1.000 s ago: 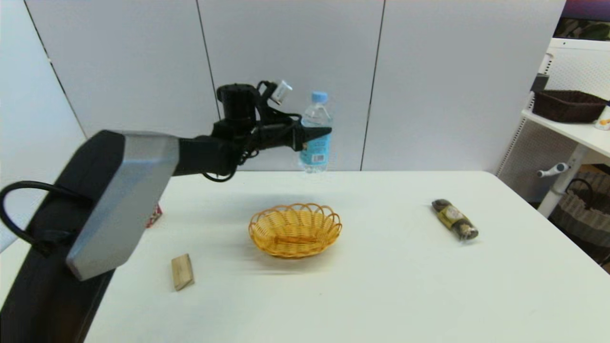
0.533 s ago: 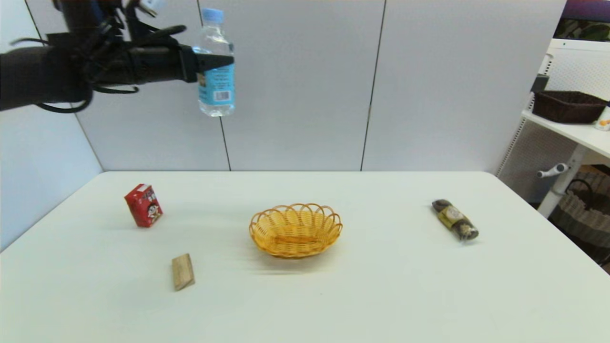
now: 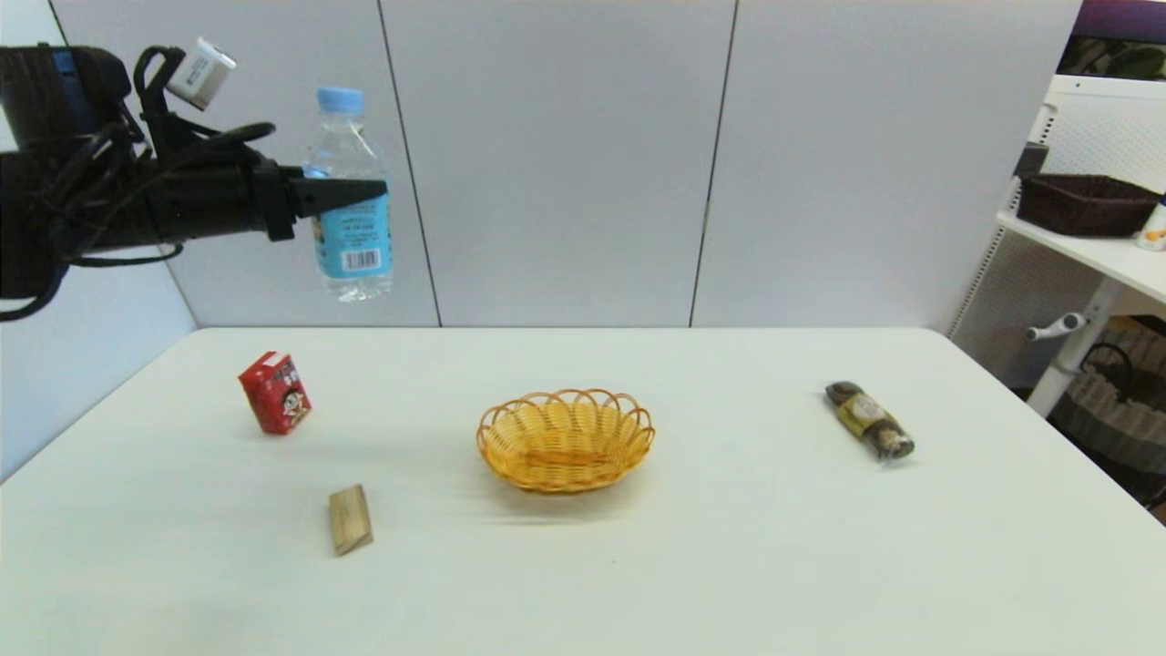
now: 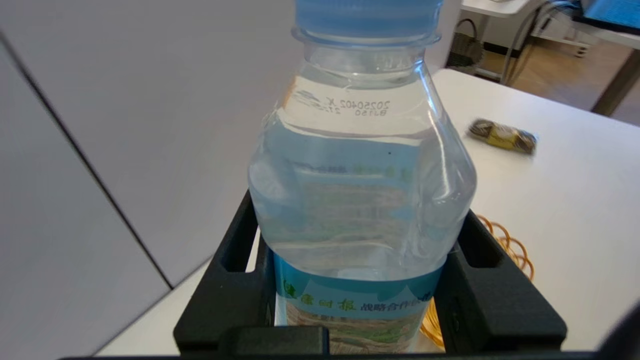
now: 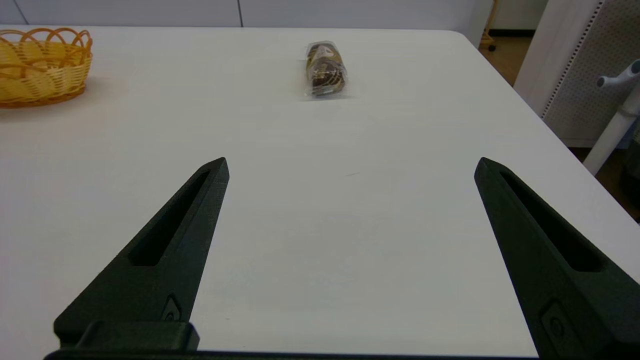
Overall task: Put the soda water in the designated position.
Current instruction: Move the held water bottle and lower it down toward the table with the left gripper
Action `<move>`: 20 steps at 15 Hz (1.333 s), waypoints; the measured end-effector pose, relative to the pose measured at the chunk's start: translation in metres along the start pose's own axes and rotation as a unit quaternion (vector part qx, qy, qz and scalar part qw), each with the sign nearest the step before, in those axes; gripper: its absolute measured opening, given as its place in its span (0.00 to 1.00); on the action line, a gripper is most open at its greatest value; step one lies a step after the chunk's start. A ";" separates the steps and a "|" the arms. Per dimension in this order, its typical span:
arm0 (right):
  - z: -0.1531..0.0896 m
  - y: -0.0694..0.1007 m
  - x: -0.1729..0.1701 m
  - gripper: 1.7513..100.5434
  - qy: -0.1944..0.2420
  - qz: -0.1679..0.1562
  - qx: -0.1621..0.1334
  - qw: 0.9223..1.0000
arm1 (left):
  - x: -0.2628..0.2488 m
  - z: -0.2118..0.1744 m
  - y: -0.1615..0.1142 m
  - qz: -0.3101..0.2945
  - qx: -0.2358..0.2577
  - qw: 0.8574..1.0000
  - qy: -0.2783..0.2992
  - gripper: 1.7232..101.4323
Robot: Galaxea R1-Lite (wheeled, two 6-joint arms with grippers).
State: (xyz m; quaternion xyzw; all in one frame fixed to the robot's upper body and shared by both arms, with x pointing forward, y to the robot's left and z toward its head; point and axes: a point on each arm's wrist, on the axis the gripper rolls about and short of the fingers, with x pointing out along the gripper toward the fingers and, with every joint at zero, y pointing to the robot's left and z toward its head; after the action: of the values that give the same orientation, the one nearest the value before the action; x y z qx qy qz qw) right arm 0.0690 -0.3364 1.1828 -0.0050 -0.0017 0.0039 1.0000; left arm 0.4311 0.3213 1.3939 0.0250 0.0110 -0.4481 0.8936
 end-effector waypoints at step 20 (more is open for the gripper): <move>0.000 0.000 0.000 0.97 0.000 0.000 0.000 1.000 | -0.005 -0.156 -0.046 -0.096 -0.013 0.995 -0.026 0.47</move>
State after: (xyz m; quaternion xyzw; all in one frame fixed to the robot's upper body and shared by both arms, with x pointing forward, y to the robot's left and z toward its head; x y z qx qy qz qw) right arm 0.0690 -0.3364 1.1827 -0.0050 -0.0015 0.0039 1.0000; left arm 0.3917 0.3063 1.2371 0.0004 -0.0043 -0.5318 0.8468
